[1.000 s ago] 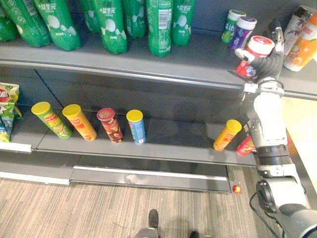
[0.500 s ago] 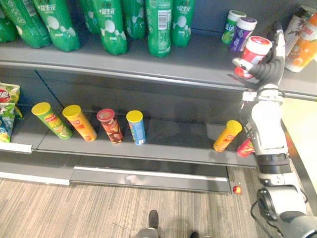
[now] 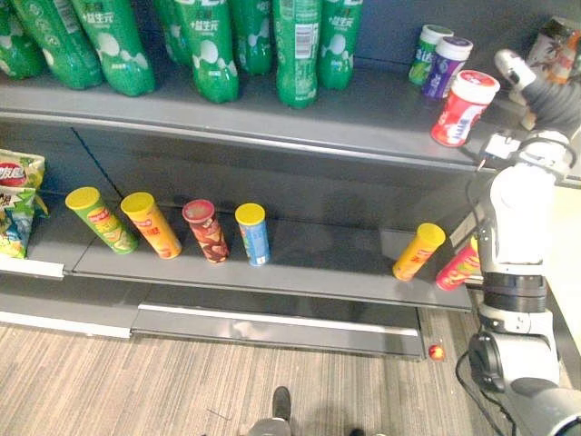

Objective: Put the gum and the chips on the shelf.

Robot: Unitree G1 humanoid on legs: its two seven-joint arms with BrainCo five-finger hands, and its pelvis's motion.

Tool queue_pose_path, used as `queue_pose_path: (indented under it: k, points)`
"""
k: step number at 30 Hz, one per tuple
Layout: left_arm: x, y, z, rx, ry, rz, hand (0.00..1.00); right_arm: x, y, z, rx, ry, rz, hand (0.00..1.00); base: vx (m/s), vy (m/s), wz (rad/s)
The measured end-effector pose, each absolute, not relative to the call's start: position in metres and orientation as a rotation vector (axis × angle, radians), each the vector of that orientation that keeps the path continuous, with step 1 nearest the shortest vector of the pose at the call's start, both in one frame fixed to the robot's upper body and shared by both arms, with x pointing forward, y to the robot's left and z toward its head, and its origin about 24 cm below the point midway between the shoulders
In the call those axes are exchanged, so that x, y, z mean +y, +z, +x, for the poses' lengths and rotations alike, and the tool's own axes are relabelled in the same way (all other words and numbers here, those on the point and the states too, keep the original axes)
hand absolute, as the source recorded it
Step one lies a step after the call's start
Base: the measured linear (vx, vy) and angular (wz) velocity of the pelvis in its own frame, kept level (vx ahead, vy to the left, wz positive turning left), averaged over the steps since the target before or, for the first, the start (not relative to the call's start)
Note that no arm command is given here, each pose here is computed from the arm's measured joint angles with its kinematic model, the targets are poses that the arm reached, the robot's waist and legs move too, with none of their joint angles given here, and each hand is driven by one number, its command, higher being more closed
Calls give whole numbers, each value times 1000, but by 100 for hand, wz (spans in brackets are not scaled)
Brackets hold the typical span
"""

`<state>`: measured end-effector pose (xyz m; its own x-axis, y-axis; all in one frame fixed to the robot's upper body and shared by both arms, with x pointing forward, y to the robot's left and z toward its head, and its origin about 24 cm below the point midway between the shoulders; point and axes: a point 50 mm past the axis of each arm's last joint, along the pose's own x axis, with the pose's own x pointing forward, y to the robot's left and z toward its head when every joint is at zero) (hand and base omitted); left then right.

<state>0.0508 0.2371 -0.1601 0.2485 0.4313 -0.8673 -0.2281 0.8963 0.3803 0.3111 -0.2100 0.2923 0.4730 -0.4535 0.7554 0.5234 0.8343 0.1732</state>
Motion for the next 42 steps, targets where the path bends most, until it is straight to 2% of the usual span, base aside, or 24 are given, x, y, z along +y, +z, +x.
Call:
queue_pose_path:
  k: [10, 13, 18, 25, 30, 36, 37, 42]
  points:
    - [236, -160, 50, 1245, 466, 197, 0, -213, 311, 282, -1071, -605, -46, 0, 6, -1, 2]
    - [235, -161, 49, 1250, 465, 196, 0, -212, 295, 265, -1101, -571, -46, 0, 20, -2, -2]
    - [232, -162, 44, 1263, 463, 191, 0, -215, 261, 247, -1030, -515, -109, 0, 6, -1, -8]
    - [231, -163, 40, 1273, 443, 210, 0, -222, 169, 223, -672, -414, -22, 0, 11, -6, -6]
    - [231, -164, 32, 1292, 449, 171, 0, -213, 113, 199, -407, -284, 25, 0, -3, 2, -10]
    - [232, -164, 30, 1294, 456, 151, 0, -212, 15, 182, 26, -326, 99, 0, 16, 8, 2]
    - [231, -164, 30, 1294, 451, 146, 0, -212, -12, 171, 169, -340, 72, 0, 37, 18, 2]
    - [227, -165, 30, 1287, 433, 130, 0, -216, -63, 145, 425, -367, 11, 0, 46, 15, 1]
